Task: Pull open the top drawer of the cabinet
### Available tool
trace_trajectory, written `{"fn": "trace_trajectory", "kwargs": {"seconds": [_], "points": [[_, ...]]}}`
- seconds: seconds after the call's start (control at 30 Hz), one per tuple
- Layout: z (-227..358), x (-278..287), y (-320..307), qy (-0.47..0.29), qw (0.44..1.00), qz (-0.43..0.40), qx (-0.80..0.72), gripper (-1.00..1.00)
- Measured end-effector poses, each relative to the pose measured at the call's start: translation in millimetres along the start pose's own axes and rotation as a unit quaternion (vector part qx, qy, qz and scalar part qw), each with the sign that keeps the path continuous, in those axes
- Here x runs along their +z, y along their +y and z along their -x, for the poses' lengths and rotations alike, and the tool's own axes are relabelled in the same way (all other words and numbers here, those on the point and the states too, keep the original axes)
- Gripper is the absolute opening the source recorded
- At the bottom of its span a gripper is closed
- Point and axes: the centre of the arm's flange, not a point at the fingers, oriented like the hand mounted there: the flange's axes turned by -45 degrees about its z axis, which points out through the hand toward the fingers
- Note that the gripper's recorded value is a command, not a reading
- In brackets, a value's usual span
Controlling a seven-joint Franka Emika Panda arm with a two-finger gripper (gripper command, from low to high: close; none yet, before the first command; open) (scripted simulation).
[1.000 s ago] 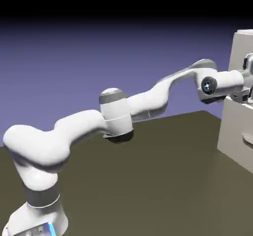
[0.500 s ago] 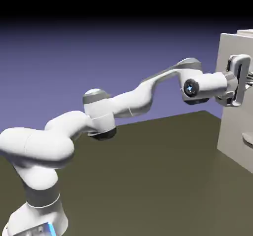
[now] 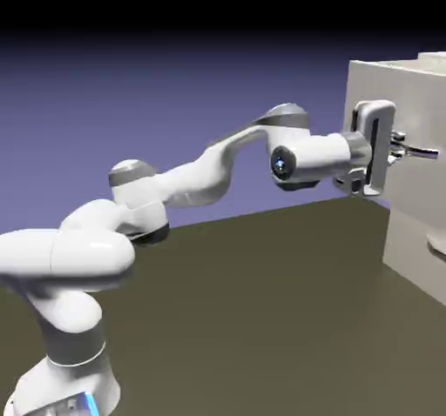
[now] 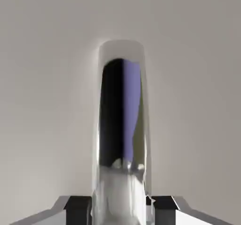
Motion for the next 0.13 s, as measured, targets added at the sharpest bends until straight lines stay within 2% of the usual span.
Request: {"fn": "trace_trajectory", "kwargs": {"seconds": [0.03, 0.07, 0.13], "points": [[0.0, -10.2, 0.0, 0.000, 1.000, 0.000, 0.000, -1.00], [0.0, -11.6, 0.0, 0.000, 1.000, 0.000, 0.000, 1.00], [0.1, -11.5, 0.2, 0.000, 1.000, 0.002, 0.000, 1.00]]}}
